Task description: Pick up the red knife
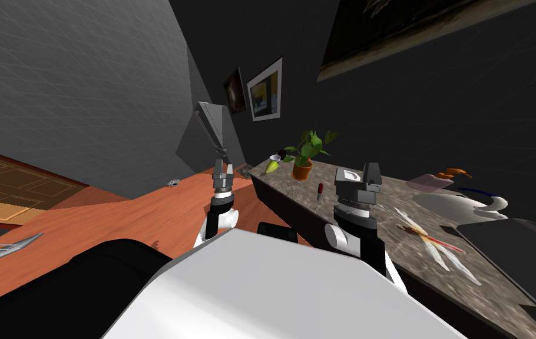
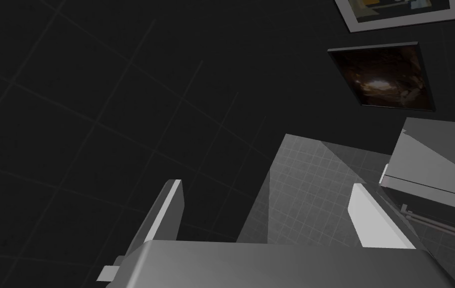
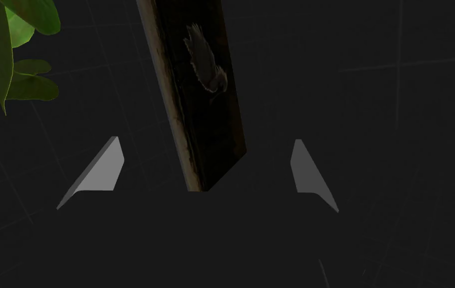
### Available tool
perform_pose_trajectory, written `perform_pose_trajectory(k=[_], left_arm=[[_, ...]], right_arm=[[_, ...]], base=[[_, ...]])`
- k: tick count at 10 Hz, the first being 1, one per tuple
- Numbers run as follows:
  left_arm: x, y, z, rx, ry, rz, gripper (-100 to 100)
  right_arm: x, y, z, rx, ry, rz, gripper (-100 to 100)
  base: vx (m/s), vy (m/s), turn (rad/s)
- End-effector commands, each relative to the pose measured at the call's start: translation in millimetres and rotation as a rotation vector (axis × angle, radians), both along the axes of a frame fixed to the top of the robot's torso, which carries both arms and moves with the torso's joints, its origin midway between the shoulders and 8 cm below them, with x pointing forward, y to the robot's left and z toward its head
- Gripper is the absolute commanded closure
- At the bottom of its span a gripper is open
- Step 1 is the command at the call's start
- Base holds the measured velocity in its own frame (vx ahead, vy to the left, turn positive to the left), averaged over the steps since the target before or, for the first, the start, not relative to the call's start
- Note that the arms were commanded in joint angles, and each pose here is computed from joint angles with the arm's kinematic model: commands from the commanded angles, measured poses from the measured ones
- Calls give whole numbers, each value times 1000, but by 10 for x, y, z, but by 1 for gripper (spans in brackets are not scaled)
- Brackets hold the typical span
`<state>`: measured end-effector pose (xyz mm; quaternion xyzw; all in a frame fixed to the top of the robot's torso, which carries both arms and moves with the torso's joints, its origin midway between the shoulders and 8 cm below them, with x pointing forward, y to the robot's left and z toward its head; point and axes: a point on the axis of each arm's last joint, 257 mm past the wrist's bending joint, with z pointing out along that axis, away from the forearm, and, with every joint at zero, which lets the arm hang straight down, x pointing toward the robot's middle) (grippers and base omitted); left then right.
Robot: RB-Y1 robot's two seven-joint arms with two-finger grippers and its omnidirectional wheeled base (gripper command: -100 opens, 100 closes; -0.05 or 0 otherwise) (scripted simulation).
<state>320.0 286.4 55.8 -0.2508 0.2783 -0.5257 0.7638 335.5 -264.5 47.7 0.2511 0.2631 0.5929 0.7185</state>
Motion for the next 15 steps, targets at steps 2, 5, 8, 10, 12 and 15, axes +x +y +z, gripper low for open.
perform_pose_trajectory(k=[2, 5, 8, 10, 12, 15], left_arm=[[0, 0, 0, 0, 0, 0, 0], [0, 0, 0, 0, 0, 0, 0], [0, 0, 0, 0, 0, 0, 0], [0, 0, 0, 0, 0, 0, 0], [0, 0, 0, 0, 0, 0, 0], [0, 0, 0, 0, 0, 0, 0]], right_arm=[[24, -79, -177, -33, 58, -1, -100], [36, -310, -573, -76, 188, -14, -100], [4, -533, -910, -112, 303, -26, -100], [-30, -664, -1089, -129, 366, -33, -100], [-76, -806, -1269, -146, 432, -41, -100], [-209, -1116, -1623, -177, 569, -59, -100]], base=[[-31, 21, -8], [-59, 40, -2], [-45, 32, 10], [-31, 28, 16], [-48, 48, 23], [-39, 45, 39]])
